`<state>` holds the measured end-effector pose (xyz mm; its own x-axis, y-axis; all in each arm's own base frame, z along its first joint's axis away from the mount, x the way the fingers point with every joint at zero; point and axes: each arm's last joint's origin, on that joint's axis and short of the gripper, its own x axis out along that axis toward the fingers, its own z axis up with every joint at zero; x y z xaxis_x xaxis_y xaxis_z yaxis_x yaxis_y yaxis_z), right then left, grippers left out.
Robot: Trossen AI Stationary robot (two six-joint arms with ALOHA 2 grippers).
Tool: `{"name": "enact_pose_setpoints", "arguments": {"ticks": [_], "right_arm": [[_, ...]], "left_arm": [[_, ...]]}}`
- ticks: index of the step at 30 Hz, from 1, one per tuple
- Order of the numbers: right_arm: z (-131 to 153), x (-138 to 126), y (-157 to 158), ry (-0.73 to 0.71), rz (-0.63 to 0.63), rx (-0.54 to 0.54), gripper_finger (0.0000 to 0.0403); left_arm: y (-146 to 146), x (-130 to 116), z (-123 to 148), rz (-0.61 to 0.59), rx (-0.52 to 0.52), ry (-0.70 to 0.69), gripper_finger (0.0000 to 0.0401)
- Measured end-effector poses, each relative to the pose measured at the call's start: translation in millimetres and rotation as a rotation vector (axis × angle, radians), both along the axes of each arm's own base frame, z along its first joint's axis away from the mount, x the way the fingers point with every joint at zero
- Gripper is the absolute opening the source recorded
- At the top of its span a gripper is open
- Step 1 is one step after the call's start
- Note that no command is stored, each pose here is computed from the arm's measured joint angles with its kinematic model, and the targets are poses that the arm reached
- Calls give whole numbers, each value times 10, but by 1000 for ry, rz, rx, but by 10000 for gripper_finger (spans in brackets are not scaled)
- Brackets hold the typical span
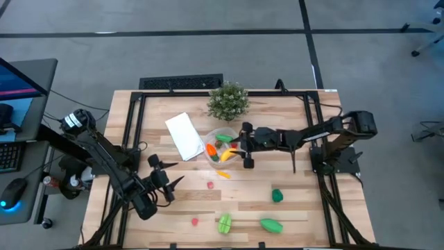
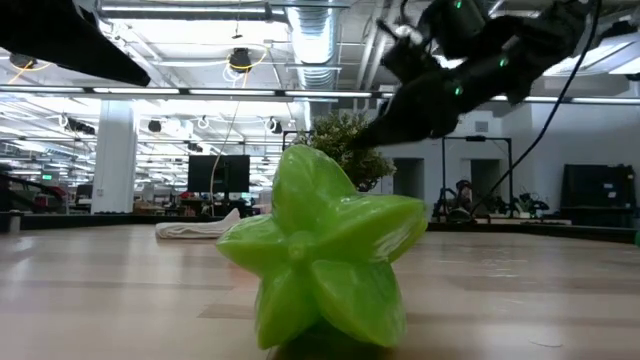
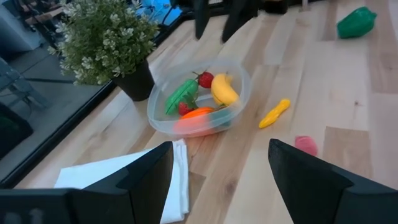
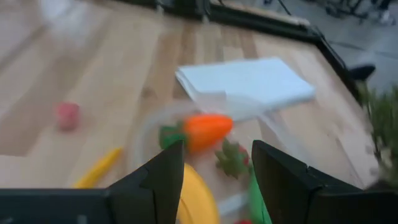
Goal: Pick and placing Produce into tupperware
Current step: Put the bottom pink peach into the transparent bin
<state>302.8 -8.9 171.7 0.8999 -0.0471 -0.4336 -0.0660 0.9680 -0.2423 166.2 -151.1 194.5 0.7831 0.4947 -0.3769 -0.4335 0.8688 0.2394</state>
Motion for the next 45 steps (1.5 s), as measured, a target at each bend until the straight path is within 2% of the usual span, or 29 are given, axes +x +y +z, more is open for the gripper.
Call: {"name": "enact_pose_setpoints", "arguments": {"ticks": [15,24,37,45], "right_arm": [[561,-388,522,-48,207,-29,177],[557,-547,829,19,327,-19,177],[473,-648,1155,78,431,20,177],[477,-681,1230,76,449,41,177]], "left_arm": [[101,205,-2,41,-179,31,254],[56,253,23,-4,-219,22,254],[-52,301,35,-212,-317,142,254],[-166,336,73,-408,-485,200,254]]}}
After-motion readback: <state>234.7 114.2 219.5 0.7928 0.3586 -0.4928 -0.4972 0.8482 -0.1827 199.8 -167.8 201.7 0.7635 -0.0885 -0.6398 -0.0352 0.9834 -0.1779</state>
